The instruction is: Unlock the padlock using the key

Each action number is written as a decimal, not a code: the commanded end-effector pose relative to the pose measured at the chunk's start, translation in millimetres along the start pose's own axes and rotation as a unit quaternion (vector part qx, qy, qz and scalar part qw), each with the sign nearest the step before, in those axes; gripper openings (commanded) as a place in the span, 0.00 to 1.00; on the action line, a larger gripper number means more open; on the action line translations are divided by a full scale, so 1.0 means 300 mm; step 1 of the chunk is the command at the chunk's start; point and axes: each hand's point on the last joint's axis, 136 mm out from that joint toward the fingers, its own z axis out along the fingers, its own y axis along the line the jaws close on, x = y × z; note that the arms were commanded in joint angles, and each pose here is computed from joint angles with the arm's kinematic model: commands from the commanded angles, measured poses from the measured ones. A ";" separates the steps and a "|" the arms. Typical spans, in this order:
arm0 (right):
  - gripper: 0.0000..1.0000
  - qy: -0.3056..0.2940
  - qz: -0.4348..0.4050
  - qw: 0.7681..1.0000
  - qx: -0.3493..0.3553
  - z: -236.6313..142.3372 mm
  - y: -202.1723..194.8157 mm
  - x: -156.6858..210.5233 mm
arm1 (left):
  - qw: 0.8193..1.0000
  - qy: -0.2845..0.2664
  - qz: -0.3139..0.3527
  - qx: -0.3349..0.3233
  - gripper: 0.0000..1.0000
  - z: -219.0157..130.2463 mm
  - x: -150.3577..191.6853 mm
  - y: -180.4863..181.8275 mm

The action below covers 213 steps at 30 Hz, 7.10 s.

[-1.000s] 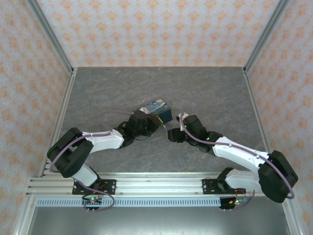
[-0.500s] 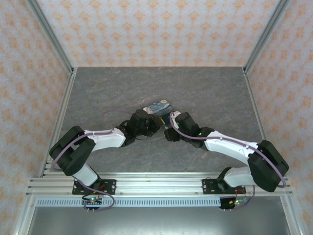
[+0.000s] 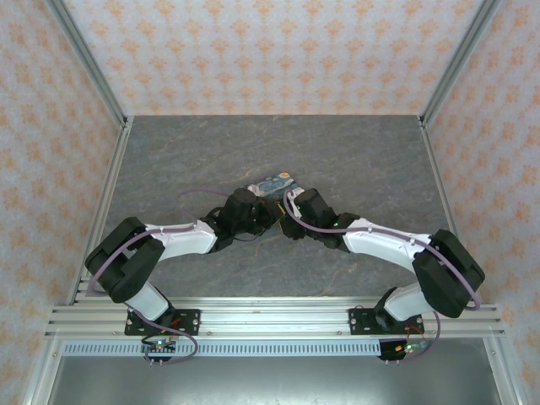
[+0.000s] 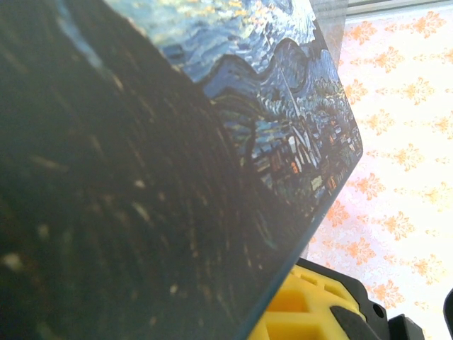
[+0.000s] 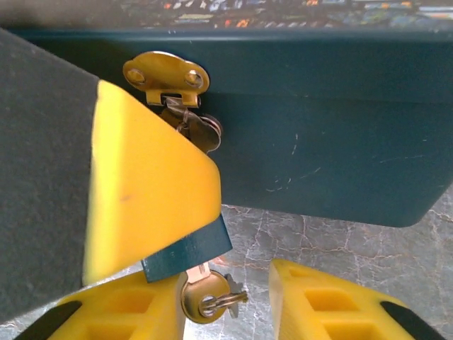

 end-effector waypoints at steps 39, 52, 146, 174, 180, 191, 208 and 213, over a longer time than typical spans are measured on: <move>0.61 -0.108 0.301 0.941 -0.112 -0.076 -0.009 0.036 | 0.992 0.014 0.114 -0.051 0.64 -0.024 0.080 0.101; 0.61 -0.104 0.311 0.942 -0.069 0.050 -0.069 -0.032 | 0.982 -0.043 0.159 -0.089 0.77 -0.185 -0.071 -0.007; 0.00 -0.116 0.478 0.870 -0.044 0.104 -0.190 0.001 | 0.826 0.070 0.366 -0.423 0.73 -0.053 -0.101 0.366; 0.23 -0.078 0.483 0.872 -0.011 -0.054 -0.374 0.160 | 0.873 0.030 0.366 -0.321 0.91 -0.086 -0.120 0.100; 0.99 -0.096 0.474 0.875 0.013 -0.174 -0.390 0.163 | 0.893 -0.039 0.356 -0.272 1.00 -0.247 -0.192 -0.073; 0.99 -0.147 0.388 0.880 0.229 -0.525 -0.598 0.049 | 0.841 -0.270 0.319 -0.344 1.00 -0.733 -0.475 -0.034; 0.99 -0.293 0.261 0.790 0.472 -0.633 -0.967 0.008 | 0.729 -0.437 0.315 -0.422 1.00 -0.925 -0.688 0.320; 0.99 -0.287 0.251 0.800 0.464 -0.518 -1.004 0.032 | 0.730 -0.444 0.319 -0.410 1.00 -0.878 -0.732 0.365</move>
